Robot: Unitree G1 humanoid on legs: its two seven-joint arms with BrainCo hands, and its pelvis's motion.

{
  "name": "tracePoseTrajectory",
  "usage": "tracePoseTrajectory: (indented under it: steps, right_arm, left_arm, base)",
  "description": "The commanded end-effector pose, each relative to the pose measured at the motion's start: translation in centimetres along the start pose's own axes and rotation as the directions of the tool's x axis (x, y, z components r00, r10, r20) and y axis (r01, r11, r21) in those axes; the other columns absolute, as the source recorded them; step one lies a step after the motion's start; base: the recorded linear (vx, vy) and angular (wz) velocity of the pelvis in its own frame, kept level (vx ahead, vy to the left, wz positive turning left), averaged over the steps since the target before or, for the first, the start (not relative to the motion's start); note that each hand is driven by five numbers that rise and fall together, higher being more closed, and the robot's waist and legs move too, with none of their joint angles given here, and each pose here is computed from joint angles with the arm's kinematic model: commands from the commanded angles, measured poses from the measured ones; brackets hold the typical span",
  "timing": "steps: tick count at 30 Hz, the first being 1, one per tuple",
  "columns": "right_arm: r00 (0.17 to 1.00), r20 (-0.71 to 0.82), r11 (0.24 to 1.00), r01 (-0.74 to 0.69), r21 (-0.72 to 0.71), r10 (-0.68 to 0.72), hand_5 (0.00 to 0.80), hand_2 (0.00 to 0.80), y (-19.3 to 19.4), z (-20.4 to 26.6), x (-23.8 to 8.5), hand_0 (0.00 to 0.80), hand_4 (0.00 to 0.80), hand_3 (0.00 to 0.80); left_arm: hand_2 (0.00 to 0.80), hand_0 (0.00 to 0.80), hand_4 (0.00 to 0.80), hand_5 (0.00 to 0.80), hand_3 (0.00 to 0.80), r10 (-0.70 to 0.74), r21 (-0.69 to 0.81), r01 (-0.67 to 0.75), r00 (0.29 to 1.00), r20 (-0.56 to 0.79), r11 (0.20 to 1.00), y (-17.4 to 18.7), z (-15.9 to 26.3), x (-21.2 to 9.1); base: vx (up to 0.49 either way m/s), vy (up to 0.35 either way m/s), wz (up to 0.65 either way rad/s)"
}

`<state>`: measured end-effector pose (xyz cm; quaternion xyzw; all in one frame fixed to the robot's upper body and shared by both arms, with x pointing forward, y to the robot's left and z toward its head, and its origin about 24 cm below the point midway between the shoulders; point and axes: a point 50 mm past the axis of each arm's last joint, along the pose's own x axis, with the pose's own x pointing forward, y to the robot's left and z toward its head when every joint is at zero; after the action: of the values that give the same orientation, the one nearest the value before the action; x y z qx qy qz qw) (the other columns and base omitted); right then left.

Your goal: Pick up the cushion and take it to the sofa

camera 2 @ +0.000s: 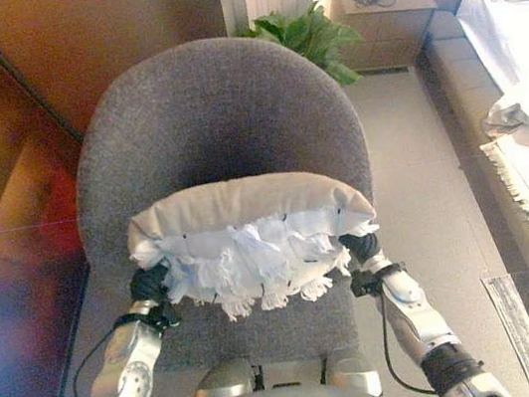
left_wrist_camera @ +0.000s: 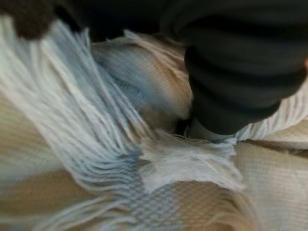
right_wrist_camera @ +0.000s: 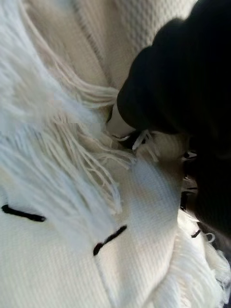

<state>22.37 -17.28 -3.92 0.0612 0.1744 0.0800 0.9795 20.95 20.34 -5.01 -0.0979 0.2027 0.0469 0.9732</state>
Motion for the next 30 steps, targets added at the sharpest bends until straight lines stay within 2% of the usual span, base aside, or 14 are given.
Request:
tracePoseTrajectory:
  steps: [1,7,10,15,18,19,20,21,22,26,30]
  right_arm:
    - [0.986,0.128,0.994,-0.099,-0.05,0.105,0.8,0.8,2.9,5.3,4.2,0.8,0.8,0.8]
    - [0.996,0.055,0.996,-0.065,-0.059,0.068,0.8,0.8,2.9,8.1,8.3,0.8,0.8,0.8]
    - [0.993,0.102,0.997,-0.049,-0.063,0.055,0.8,0.8,2.6,12.0,10.3,0.8,0.8,0.8]
    - [0.992,0.111,0.996,-0.058,-0.063,0.065,0.8,0.8,2.1,15.5,11.6,0.8,0.8,0.8]
    - [0.996,0.078,0.993,-0.044,-0.111,0.052,0.8,0.8,1.5,17.5,12.1,0.8,0.8,0.8]
    - [0.997,0.069,0.992,-0.017,-0.127,0.026,0.8,0.8,0.9,18.5,12.2,0.8,0.8,0.8]
    - [0.998,0.065,0.991,0.009,-0.135,-0.001,0.8,0.8,0.4,19.0,12.2,0.8,0.8,0.8]
    - [0.997,0.069,0.988,0.048,-0.15,-0.038,0.251,0.251,0.0,19.6,12.2,0.251,0.251,0.251]
    - [0.993,0.101,0.982,0.08,-0.174,-0.063,0.0,0.0,0.1,21.1,12.2,0.0,0.0,0.0]
    - [0.957,0.259,0.959,0.189,-0.21,-0.132,0.0,0.0,-0.1,25.9,11.6,0.0,0.0,0.0]
    - [0.901,0.382,0.948,0.281,-0.148,-0.207,0.0,0.0,-1.7,28.3,10.5,0.0,0.0,0.0]
  left_arm:
    - [0.8,0.8,0.8,0.8,0.8,-0.151,0.098,0.138,0.979,0.138,0.986,-6.5,4.7,4.2]
    - [0.8,0.8,0.8,0.8,0.8,-0.087,0.117,0.07,0.986,0.144,0.991,-9.0,6.8,7.0]
    - [0.8,0.8,0.8,0.8,0.8,-0.085,0.141,0.055,0.973,0.216,0.989,-10.3,10.4,8.6]
    - [0.8,0.8,0.8,0.8,0.8,-0.052,0.153,0.008,0.956,0.287,0.988,-10.9,14.7,10.0]
    - [0.8,0.8,0.8,0.8,0.8,-0.034,0.145,-0.001,0.972,0.234,0.989,-10.9,16.3,10.9]
    - [0.7,0.7,0.7,0.7,0.7,-0.035,0.142,0.005,0.977,0.211,0.99,-10.8,17.0,11.2]
    - [0.417,0.417,0.417,0.417,0.417,-0.035,0.15,0.007,0.982,0.184,0.989,-10.8,17.1,11.3]
    - [0.0,0.0,0.0,0.0,0.0,-0.035,0.161,0.011,0.988,0.15,0.987,-10.8,17.2,11.5]
    - [0.0,0.0,0.0,0.0,0.0,-0.033,0.169,0.01,0.991,0.129,0.986,-11.1,17.6,11.6]
    - [0.0,0.0,0.0,0.0,0.0,0.007,0.167,-0.044,0.977,0.214,0.985,-11.1,21.2,11.5]
    - [0.0,0.0,0.0,0.0,0.0,0.089,0.119,-0.124,0.961,0.263,0.985,-9.1,22.8,11.4]
  base:
    - [0.0,0.0,0.0]
    - [-0.039,0.011,0.03]
    - [-0.226,-0.007,0.03]
    - [-0.13,0.015,0.1]
    - [-0.08,0.008,-0.01]
    - [-0.06,0.01,0.02]
    - [-0.032,0.013,0.02]
    - [-0.014,0.021,0.04]
    - [-0.028,0.024,0.03]
    - [-0.023,0.058,0.04]
    - [0.01,0.046,0.06]
